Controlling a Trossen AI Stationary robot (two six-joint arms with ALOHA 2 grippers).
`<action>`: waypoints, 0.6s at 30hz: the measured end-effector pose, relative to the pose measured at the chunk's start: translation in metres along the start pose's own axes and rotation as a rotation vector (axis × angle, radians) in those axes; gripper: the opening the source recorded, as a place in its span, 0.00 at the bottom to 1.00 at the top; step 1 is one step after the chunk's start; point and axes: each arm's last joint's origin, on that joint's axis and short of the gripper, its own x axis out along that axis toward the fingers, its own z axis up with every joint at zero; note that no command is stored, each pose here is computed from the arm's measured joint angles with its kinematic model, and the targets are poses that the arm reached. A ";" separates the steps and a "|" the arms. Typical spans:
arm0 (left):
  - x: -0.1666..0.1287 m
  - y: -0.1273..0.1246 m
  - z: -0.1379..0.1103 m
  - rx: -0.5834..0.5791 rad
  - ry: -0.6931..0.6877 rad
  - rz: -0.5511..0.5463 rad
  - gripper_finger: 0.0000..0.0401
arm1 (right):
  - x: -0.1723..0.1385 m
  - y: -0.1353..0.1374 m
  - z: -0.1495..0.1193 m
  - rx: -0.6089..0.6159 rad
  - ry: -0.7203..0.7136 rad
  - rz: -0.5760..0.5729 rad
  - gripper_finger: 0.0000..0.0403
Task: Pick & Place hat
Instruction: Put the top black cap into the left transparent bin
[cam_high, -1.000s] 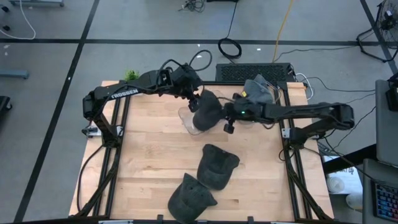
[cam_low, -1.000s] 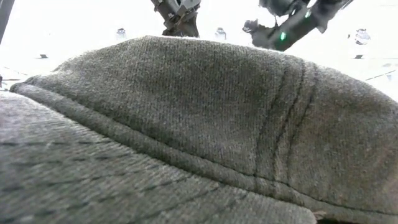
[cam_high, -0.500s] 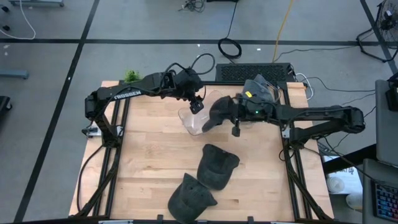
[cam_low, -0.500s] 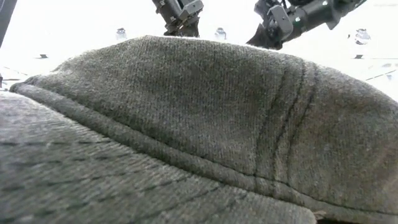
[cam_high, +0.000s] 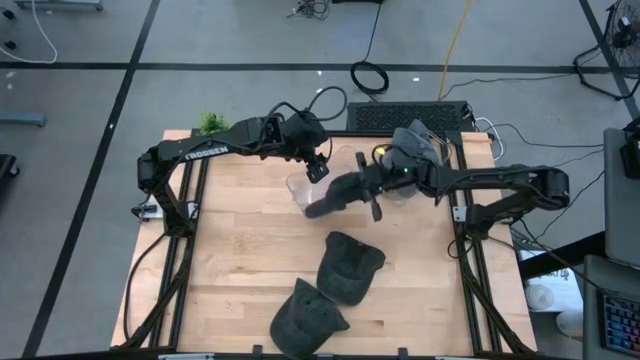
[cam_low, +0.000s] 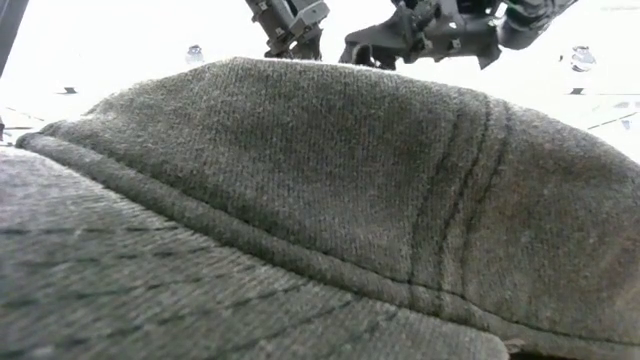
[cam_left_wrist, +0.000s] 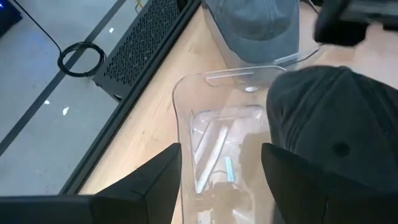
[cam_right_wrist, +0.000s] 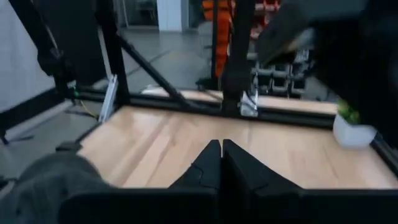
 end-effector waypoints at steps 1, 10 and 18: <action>0.000 0.000 0.000 0.000 0.000 0.000 0.58 | 0.001 -0.003 0.003 0.006 -0.009 0.009 0.00; 0.000 0.000 0.000 -0.014 0.004 0.001 0.58 | 0.000 -0.014 -0.017 0.098 0.127 0.281 0.00; 0.000 0.000 0.000 -0.011 0.000 0.001 0.58 | -0.010 -0.020 -0.034 0.182 0.290 0.170 0.00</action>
